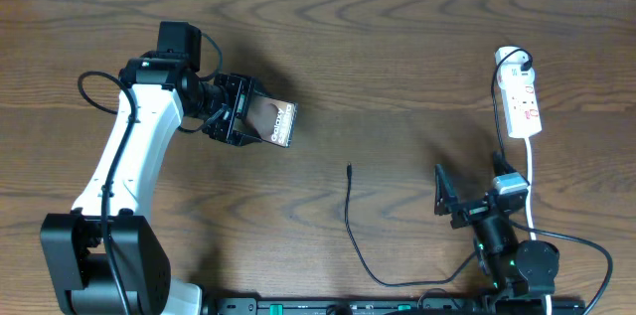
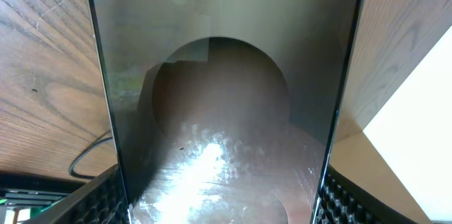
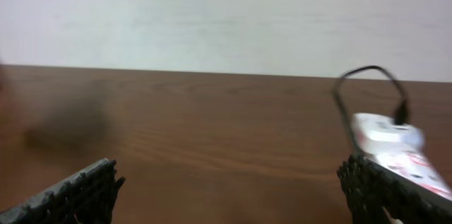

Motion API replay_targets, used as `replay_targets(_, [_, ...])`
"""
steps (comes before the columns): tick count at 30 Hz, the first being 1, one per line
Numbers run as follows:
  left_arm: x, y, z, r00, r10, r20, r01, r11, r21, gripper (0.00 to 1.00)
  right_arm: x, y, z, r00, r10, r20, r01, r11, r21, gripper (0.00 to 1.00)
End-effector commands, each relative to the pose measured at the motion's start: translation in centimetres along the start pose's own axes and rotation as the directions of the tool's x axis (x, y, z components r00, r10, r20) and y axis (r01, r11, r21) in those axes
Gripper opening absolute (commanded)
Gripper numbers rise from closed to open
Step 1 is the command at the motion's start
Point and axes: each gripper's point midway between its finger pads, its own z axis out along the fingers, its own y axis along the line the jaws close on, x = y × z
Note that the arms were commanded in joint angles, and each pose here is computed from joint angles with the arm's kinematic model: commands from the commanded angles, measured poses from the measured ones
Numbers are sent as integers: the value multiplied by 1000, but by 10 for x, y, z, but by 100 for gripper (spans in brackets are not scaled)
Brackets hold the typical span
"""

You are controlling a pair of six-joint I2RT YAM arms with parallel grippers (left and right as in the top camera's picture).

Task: Plug charger to phone and switch on socket
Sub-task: 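Raise the right gripper and move it toward the held phone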

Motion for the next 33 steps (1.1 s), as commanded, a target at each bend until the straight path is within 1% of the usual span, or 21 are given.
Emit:
replay_targets(1, [10,-10,-14,999,35,-6,-34,998,48,8,-27,14,-6,1000,19,20,-18,998,-68,99])
replay_targets(4, [10,-10,-14,999,35,-6,-34,998,48,7,-51,17,-9,1000,-2,-22,0,998,-71,99])
replay_targets(7, [10,-10,-14,999,35,-6,-35,998,49,7,-73,25,-4,994,-24,-103,12,994,-109,99])
replay_targets(10, [10,-10,-14,999,35,-6,-34,998,48,8,-89,36,11,977,-2,-215,-38,982,-183,99])
replay_targets(12, [10,-10,-14,999,35,-6,-34,998,48,8,-94,48,25,953,20,-302,-103,960,-260,99])
replay_targets(14, [10,-10,-14,999,35,-6,-34,998,48,8,-97,61,39,923,41,-382,-183,922,-343,99])
replay_targets(15, [10,-10,-14,999,35,-6,-34,998,48,8,-98,70,46,906,52,-420,-234,888,-396,99])
replay_targets(17, [10,-10,-14,999,35,-6,-34,998,48,7,-100,87,57,874,79,-479,-341,803,-489,99])
replay_targets(19, [10,-10,-14,999,35,-6,-34,998,48,8,-98,96,68,835,118,-537,-445,719,-534,99])
replay_targets(21, [10,-10,-14,999,35,-6,-35,998,48,7,-89,101,78,773,173,-610,-556,646,-522,99])
replay_targets(22, [10,-10,-14,999,35,-6,-34,998,48,7,-82,101,83,717,214,-663,-629,609,-484,99])
replay_targets(24, [10,-10,-14,999,35,-6,-34,998,48,7,-66,98,94,604,288,-743,-734,565,-377,99])
replay_targets(26, [10,-10,-14,999,35,-6,-34,998,48,7,-49,95,102,503,340,-795,-799,533,-278,99])
replay_targets(27, [10,-10,-14,999,35,-6,-34,998,48,8,-42,94,106,465,355,-811,-819,520,-241,99])
replay_targets(28, [10,-10,-14,999,35,-6,-35,998,48,7,-34,92,111,436,366,-822,-833,511,-213,99])
replay_targets(33, [9,-10,-14,999,35,-2,-35,998,48,8,-4,88,120,351,382,-855,-860,492,-134,99])
